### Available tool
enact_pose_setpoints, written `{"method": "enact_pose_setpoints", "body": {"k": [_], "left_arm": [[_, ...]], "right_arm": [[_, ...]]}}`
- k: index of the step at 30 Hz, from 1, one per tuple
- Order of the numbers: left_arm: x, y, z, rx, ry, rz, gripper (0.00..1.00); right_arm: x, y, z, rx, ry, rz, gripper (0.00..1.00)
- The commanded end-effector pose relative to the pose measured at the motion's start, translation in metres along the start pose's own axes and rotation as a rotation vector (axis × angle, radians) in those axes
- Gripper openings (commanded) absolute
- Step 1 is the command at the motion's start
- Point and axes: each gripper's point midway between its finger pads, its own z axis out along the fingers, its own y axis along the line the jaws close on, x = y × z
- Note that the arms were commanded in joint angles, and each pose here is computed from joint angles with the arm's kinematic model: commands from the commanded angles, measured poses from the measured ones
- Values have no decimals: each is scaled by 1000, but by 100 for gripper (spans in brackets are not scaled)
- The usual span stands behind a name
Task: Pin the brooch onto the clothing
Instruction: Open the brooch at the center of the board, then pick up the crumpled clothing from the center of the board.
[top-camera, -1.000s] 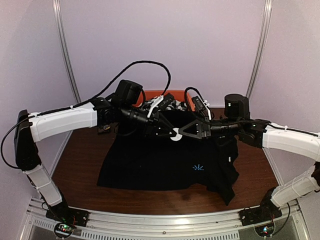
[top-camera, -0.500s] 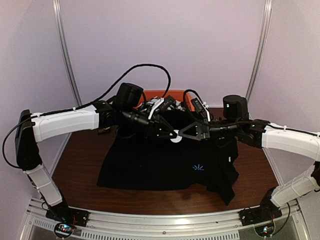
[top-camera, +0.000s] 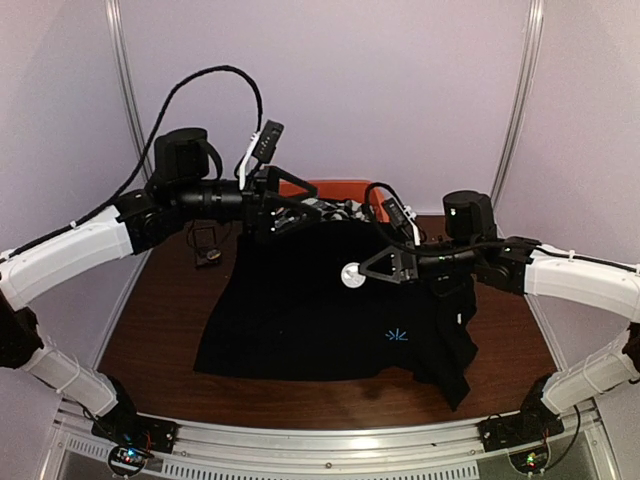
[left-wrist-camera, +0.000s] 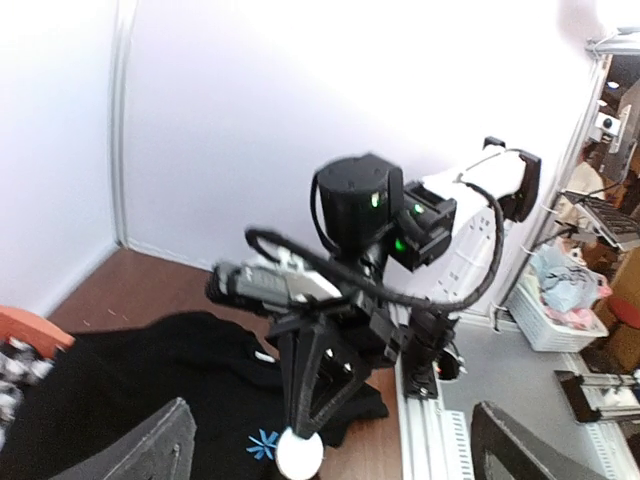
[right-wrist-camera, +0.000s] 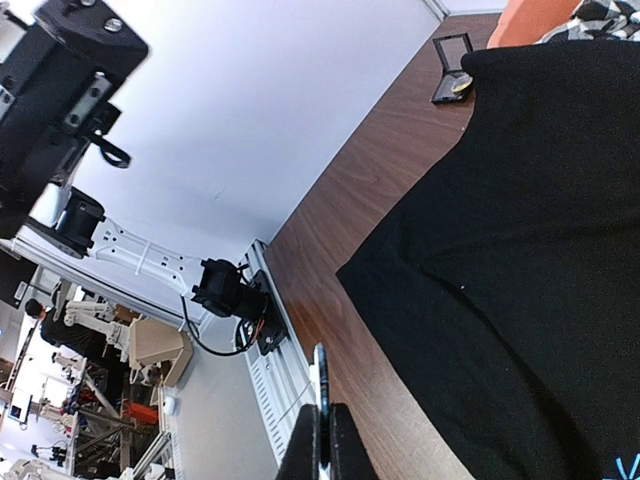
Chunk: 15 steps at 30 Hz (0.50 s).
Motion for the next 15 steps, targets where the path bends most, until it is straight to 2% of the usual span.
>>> {"method": "enact_pose_setpoints", "body": {"k": [1, 4, 7, 10, 15], "left_arm": [[-30, 34, -28, -317, -19, 110, 98], [-19, 76, -56, -545, 9, 74, 98], [1, 114, -82, -685, 41, 53, 98], [23, 152, -108, -777, 62, -28, 98], [68, 201, -124, -893, 167, -121, 98]], "right_arm": [[-20, 1, -12, 95, -66, -111, 0], [-38, -14, -23, 250, -126, -226, 0], [-62, -31, -38, 425, -196, -316, 0], [-81, -44, -49, 548, -264, -361, 0], [-98, -58, -60, 669, -330, -397, 0]]}}
